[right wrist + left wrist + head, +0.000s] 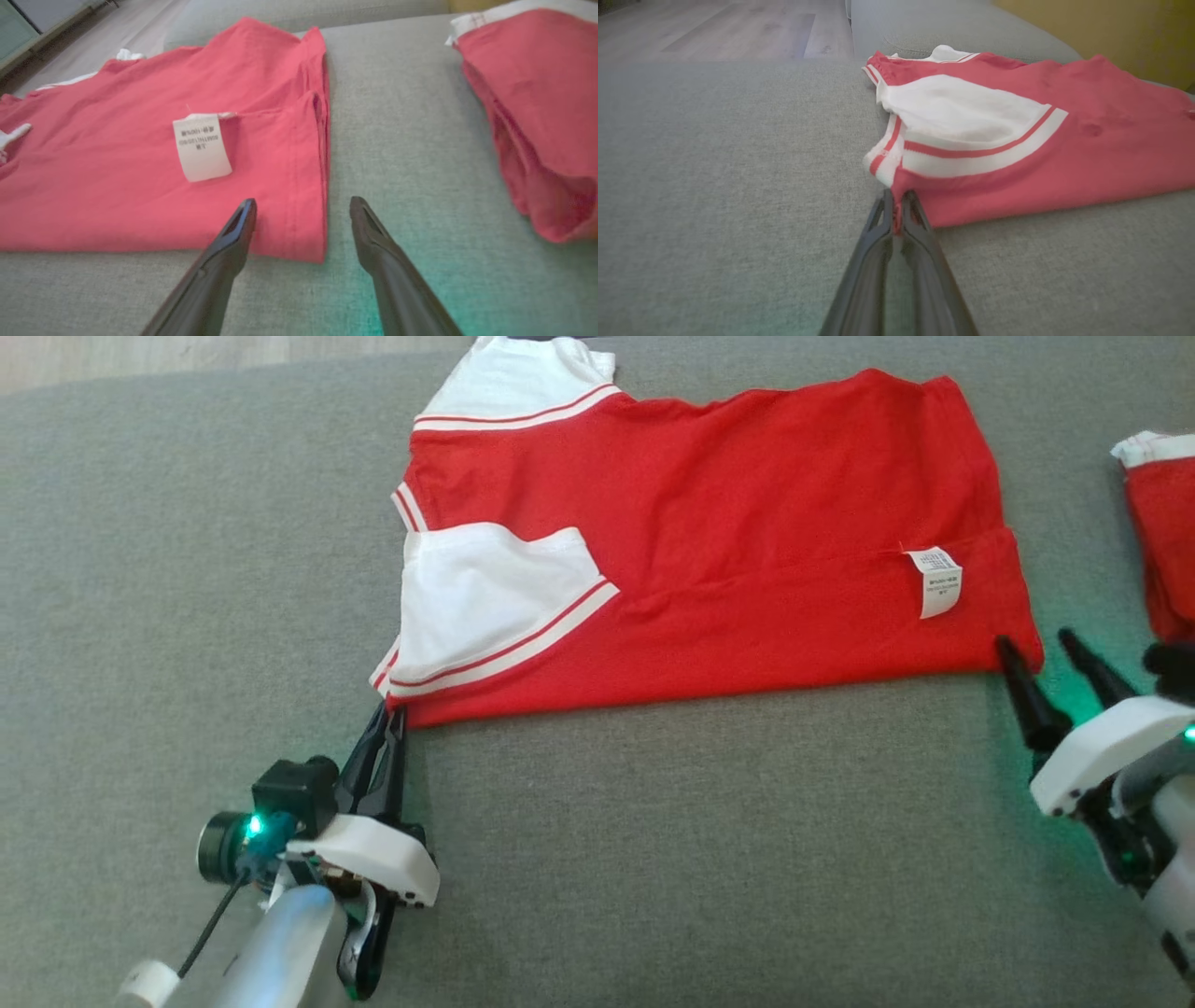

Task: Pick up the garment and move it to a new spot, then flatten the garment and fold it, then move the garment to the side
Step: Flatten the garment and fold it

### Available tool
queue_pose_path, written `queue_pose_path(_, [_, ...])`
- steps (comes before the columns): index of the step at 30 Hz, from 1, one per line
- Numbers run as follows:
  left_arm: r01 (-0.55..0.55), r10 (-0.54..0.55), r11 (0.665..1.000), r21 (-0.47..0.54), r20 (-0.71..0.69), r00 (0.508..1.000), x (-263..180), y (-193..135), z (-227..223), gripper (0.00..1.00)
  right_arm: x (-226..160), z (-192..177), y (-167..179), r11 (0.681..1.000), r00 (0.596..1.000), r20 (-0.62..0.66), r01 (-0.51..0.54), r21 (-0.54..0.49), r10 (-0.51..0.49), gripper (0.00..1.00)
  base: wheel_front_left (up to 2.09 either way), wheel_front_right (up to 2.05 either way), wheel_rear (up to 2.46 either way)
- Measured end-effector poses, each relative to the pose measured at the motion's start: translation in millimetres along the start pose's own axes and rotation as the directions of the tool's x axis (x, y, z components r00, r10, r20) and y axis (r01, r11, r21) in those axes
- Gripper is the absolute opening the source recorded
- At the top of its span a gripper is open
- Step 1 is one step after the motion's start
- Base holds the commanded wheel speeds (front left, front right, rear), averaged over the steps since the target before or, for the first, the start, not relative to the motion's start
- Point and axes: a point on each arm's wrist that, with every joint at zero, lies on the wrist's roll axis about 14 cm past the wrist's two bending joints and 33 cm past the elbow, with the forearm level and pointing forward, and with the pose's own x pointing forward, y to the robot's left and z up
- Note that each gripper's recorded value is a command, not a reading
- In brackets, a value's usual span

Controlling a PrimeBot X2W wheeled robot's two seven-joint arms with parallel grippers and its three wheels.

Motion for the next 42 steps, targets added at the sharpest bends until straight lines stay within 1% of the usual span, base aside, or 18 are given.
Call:
queue_pose_path(5, [0.003, -0.004, 1.000, 0.006, 0.033, 0.999, -1.6, 0.8, 10.4, 0.00, 3.1, -14.8, 4.4, 1.000, 0.998, -0.069, -0.006, 0.001, 0.006, 1.00, 0.00, 0.00, 0.00])
queue_pose_path(6, [0.006, -0.006, 1.000, 0.010, 0.036, 0.999, -1.9, 0.3, 11.3, 0.00, 3.2, -17.8, 3.6, 1.000, 0.996, -0.086, -0.002, 0.007, 0.003, 0.91, 0.00, 0.00, 0.00])
queue_pose_path(7, [0.008, -0.009, 1.000, 0.016, 0.040, 0.999, -2.5, -0.3, 12.4, 0.00, 3.6, -20.0, 3.8, 1.000, 0.995, -0.100, -0.001, 0.010, 0.002, 0.49, 0.00, 0.00, 0.00])
queue_pose_path(8, [0.010, -0.011, 1.000, 0.018, 0.044, 0.999, -3.0, -0.9, 13.8, 0.00, 4.1, -21.0, 4.6, 1.000, 0.994, -0.110, -0.003, 0.014, 0.004, 0.49, 0.00, 0.00, 0.00])
queue_pose_path(9, [0.011, -0.012, 1.000, 0.018, 0.047, 0.999, -3.9, -1.3, 14.8, 0.00, 4.5, -22.0, 5.5, 1.000, 0.993, -0.121, -0.005, 0.016, 0.007, 0.19, 0.00, 0.00, 0.00])
queue_pose_path(10, [0.011, -0.012, 1.000, 0.018, 0.047, 0.999, -5.2, -1.5, 14.7, 0.00, 4.7, -22.4, 6.6, 1.000, 0.992, -0.128, -0.008, 0.019, 0.010, 0.00, 0.00, 0.00, 0.00])
queue_pose_path(16, [0.010, -0.011, 1.000, 0.029, 0.044, 0.999, -17.2, -2.5, 12.5, 0.00, -3.3, -19.1, 11.8, 0.999, 0.992, -0.126, -0.028, 0.030, 0.032, 0.00, 0.00, 0.00, 0.00])
queue_pose_path(22, [0.029, -0.029, 0.999, 0.029, 0.031, 0.999, -42.9, -12.8, 1.7, 0.00, -32.4, -32.0, 2.5, 0.999, 0.991, -0.134, -0.011, 0.041, 0.016, 0.00, 0.00, 0.00, 0.00])
queue_pose_path(30, [0.051, -0.052, 0.999, -0.004, -0.032, 0.998, -85.5, -30.5, -25.3, 0.00, -73.8, -52.5, -3.9, 0.999, 0.989, -0.149, -0.009, 0.049, 0.017, 0.00, 0.00, 0.00, 0.00])
queue_pose_path(34, [0.063, -0.063, 0.998, -0.007, -0.064, 0.996, -101.5, -37.9, -35.7, 0.00, -88.1, -63.6, -6.2, 0.998, 0.986, -0.166, -0.002, 0.061, 0.012, 0.00, 0.00, 0.00, 0.00])
queue_pose_path(42, [0.071, -0.070, 0.997, 0.009, -0.082, 0.994, -110.9, -40.2, -37.6, 0.00, -100.3, -75.3, -5.9, 0.995, 0.982, -0.189, 0.009, 0.095, 0.009, 0.00, 0.00, 0.00, 0.00])
